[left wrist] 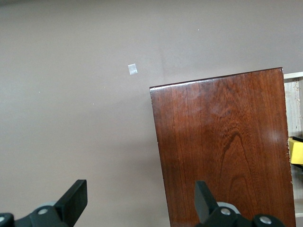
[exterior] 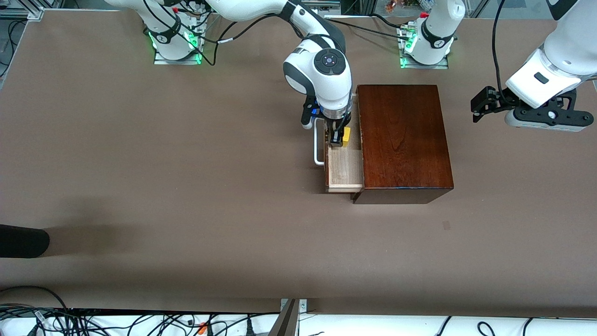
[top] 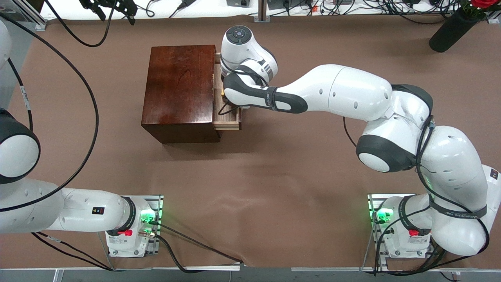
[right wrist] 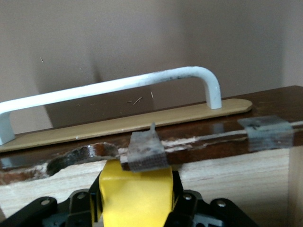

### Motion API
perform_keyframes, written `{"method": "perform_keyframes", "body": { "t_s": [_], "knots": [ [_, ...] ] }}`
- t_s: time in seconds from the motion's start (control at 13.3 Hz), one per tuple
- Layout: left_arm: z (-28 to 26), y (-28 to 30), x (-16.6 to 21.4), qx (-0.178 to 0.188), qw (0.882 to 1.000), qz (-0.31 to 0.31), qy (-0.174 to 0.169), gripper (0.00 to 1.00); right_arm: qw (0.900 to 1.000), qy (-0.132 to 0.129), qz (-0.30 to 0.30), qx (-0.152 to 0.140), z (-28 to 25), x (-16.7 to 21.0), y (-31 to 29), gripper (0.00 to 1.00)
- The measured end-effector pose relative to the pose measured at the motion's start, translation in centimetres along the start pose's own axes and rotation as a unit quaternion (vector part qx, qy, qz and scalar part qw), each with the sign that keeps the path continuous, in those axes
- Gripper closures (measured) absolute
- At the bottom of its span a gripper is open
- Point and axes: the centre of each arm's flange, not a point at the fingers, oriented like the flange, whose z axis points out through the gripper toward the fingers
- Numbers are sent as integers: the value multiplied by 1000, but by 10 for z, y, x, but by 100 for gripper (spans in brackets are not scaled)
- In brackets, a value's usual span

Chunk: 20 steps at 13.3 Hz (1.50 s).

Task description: Open drawer, take yellow block, close drawer

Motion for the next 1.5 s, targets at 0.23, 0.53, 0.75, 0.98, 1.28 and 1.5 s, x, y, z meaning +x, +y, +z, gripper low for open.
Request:
{"method": "perform_keyframes", "body": {
  "t_s": [0.23, 0.53, 0.75, 0.98, 1.28, 1.5],
  "knots": [
    [0, 0, 0, 0, 1000, 0, -1, 0, 1000, 7, 1, -1, -16, -1, -4, 45],
    [1, 0, -1, 0, 1000, 0, -3, 0, 1000, -13, 6, 12, -109, -3, -25, 45],
    [1, 0, -1, 0, 1000, 0, -3, 0, 999, -8, -40, 13, -166, 19, -53, 45],
    [1, 3, -2, 0, 1000, 3, -9, 0, 985, 33, -167, -13, -190, 53, -78, 45],
    [7, 36, -13, -47, 997, 26, -52, 0, 936, 68, -340, -54, -220, 146, -147, 45],
    [28, 108, -21, -66, 986, 120, -92, 0, 884, 82, -450, -94, -245, 233, -204, 45]
  ]
}}
